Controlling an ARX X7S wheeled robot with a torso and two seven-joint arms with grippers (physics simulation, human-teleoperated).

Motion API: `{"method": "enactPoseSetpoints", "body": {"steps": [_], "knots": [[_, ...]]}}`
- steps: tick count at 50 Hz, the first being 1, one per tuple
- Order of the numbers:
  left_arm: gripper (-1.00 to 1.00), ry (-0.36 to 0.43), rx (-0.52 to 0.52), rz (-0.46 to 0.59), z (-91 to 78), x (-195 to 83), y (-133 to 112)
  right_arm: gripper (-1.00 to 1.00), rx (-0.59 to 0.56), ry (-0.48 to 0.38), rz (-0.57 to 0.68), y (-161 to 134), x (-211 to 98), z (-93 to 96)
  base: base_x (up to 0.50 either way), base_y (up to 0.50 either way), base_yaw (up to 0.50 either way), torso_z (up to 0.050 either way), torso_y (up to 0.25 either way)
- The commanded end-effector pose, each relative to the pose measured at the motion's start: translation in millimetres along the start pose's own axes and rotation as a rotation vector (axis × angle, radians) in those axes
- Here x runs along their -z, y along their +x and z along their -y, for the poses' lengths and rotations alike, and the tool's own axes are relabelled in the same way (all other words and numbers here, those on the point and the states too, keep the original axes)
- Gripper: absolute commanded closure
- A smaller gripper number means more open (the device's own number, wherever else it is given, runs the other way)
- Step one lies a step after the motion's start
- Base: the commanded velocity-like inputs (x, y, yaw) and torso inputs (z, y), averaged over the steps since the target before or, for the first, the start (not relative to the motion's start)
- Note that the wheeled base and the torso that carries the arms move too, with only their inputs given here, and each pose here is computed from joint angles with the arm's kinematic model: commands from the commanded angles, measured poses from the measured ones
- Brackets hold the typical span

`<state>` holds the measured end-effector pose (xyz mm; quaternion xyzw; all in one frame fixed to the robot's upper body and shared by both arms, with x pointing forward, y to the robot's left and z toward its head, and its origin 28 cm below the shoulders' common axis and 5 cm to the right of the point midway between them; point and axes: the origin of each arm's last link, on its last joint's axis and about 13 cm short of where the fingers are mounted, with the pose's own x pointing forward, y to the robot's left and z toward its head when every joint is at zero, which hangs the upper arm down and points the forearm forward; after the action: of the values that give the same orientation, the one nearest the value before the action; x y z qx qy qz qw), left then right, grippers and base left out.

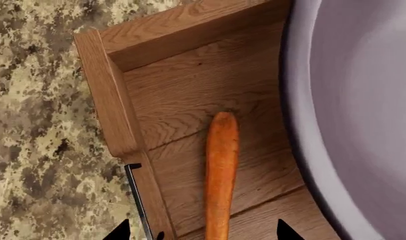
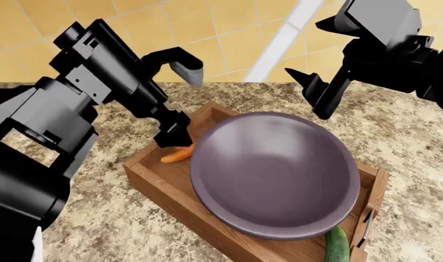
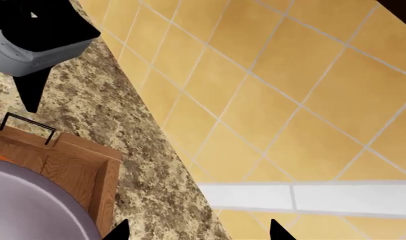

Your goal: Place the two vegetables and bowl onto the tray for setting up a vegetable dip station.

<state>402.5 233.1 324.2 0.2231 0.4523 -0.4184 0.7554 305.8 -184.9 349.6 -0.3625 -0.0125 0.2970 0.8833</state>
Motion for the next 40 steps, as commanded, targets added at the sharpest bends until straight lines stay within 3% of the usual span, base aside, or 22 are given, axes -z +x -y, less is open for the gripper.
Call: {"method": "enactPoseSetpoints", "body": {"steps": [1,9,16,17,18,19,20,22,30,34,40], "knots": [[-1.00,0.013,-0.102,0.014,-10.3,-5,-22,-1.00,-0.001,0.000,0.002,0,-1,1.1,0.00,0.00,0.00,0.000,0.000],[-1.00,-0.018,-0.242,0.083,-10.5,5,-62,-1.00,-0.004,-0.019,0.031,1,-13,4.0,0.00,0.00,0.00,0.000,0.000],[-1.00,-0.059,-0.304,0.229,7.2,28,-93,-1.00,-0.012,-0.033,0.040,-1,-27,0.3,0.00,0.00,0.00,0.000,0.000],[-1.00,-0.138,-0.377,0.280,0.1,62,-74,-1.00,0.050,0.030,0.069,-19,-38,-14.8,0.00,0.00,0.00,0.000,0.000],[-1.00,-0.070,-0.467,0.439,18.5,49,-89,-1.00,0.121,0.057,0.076,-19,-36,-20.4,0.00,0.00,0.00,0.000,0.000],[-1.00,0.034,-0.492,0.623,36.7,43,-110,-1.00,0.136,0.052,0.076,-19,-35,-21.9,0.00,0.00,0.00,0.000,0.000],[-1.00,0.071,-0.531,0.742,43.8,46,-122,-1.00,0.162,0.056,0.073,-21,-35,-23.6,0.00,0.00,0.00,0.000,0.000],[-1.00,0.085,-0.535,0.790,50.4,47,-123,-1.00,0.185,0.042,0.082,-25,-40,-25.3,0.00,0.00,0.00,0.000,0.000],[-1.00,0.153,-0.720,0.878,62.1,49,-113,-1.00,0.224,-0.001,0.130,-32,-52,-26.0,0.00,0.00,0.00,0.000,0.000],[-1.00,0.148,-0.745,0.911,66.7,50,-107,-1.00,0.207,-0.060,0.144,-31,-56,-36.7,0.00,0.00,0.00,0.000,0.000],[-1.00,0.188,-0.740,0.899,68.2,56,-108,-1.00,0.181,-0.128,0.166,-33,-76,-31.6,0.00,0.00,0.00,0.000,0.000]]}}
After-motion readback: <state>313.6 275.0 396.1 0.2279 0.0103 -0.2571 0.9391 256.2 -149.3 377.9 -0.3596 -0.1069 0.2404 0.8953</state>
